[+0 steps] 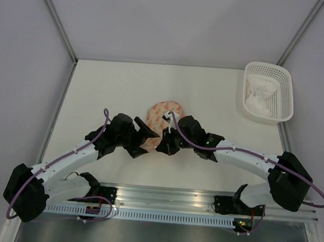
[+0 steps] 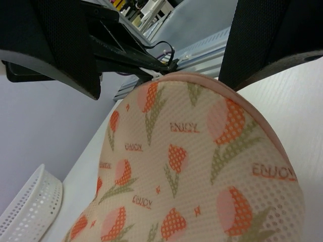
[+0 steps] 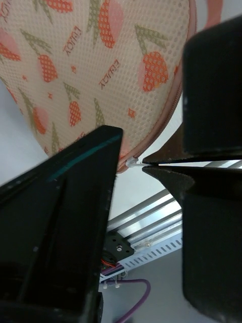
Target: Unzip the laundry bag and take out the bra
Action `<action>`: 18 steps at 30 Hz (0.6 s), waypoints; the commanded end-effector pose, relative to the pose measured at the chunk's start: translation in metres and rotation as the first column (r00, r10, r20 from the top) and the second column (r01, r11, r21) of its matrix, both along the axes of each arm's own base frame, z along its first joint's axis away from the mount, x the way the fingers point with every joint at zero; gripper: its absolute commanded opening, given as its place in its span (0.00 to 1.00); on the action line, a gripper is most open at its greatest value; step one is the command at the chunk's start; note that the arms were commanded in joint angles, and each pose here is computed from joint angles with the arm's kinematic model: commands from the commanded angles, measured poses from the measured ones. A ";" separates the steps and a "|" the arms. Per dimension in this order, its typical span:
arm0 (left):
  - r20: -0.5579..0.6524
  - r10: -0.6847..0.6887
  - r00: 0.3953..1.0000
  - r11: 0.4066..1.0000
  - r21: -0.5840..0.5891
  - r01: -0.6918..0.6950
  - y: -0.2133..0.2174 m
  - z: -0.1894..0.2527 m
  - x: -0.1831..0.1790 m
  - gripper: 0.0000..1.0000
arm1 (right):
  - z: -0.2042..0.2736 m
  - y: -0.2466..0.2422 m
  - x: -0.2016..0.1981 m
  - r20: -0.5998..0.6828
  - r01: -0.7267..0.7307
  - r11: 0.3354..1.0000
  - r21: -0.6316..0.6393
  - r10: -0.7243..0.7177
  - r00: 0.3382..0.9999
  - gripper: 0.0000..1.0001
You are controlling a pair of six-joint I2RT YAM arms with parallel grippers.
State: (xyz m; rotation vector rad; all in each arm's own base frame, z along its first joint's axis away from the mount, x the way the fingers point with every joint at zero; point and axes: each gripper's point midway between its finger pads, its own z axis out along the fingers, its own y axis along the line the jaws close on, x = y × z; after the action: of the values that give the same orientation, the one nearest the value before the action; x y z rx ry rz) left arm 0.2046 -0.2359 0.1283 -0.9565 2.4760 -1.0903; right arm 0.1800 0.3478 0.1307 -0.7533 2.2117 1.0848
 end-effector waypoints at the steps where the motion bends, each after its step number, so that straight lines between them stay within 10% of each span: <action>1: 0.007 0.010 1.000 0.998 -0.066 -0.009 -0.008 0.028 -0.001 1.00 | 0.026 0.018 0.024 0.117 0.007 0.999 0.049 -0.013 0.993 0.01; 18: -0.125 0.107 0.986 0.994 -0.009 -0.109 0.017 -0.028 -0.023 1.00 | 0.012 0.022 0.039 0.151 0.036 0.999 0.004 -0.037 0.988 0.00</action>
State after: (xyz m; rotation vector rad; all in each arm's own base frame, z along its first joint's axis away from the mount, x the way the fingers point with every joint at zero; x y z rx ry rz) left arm 0.1804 -0.2100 0.1211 -1.0853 2.4447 -1.0429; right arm 0.2065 0.3557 0.1111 -0.7712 2.2125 0.9474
